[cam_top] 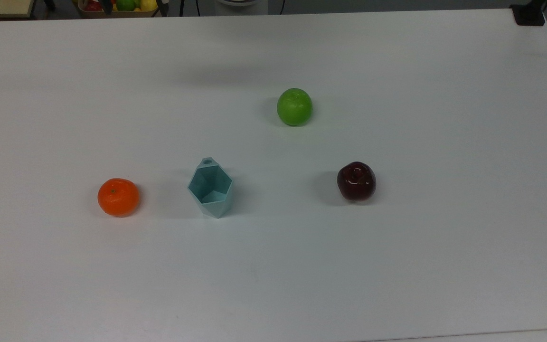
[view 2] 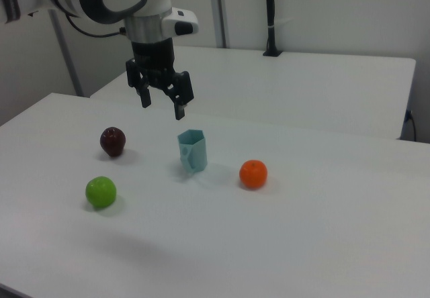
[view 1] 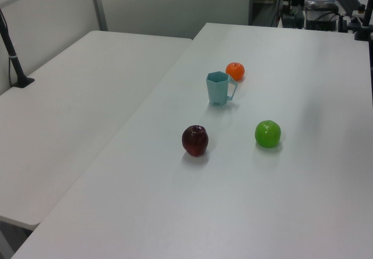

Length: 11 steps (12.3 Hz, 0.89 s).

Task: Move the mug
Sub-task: 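Move the gripper down over the light-blue mug's rim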

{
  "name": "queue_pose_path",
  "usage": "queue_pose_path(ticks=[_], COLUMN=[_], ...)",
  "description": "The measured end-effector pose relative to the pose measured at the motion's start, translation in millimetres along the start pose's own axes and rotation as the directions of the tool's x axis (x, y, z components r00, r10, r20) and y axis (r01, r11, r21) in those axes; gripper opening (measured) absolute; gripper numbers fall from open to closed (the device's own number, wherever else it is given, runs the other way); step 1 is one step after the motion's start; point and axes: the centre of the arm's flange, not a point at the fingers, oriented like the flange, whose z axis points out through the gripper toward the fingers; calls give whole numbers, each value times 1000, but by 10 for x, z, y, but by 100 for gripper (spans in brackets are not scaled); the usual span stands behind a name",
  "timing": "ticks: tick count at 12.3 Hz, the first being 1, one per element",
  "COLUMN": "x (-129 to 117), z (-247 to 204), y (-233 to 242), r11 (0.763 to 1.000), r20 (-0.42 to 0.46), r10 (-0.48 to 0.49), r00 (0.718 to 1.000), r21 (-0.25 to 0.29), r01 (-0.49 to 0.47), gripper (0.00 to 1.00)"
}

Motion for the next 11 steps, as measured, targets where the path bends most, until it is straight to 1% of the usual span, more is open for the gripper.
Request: queue_pose_path(ticks=[8,10,11], x=[58,141,247], z=[128,285,371], y=[-74,-172,-258], r11=[1000,999,999], r20=[23,42,18], r10=[-18,-35,-50], r00=[1000,998,999], r21=[0,-1,-9], r01=[18,35,50], gripper=[100,100,100])
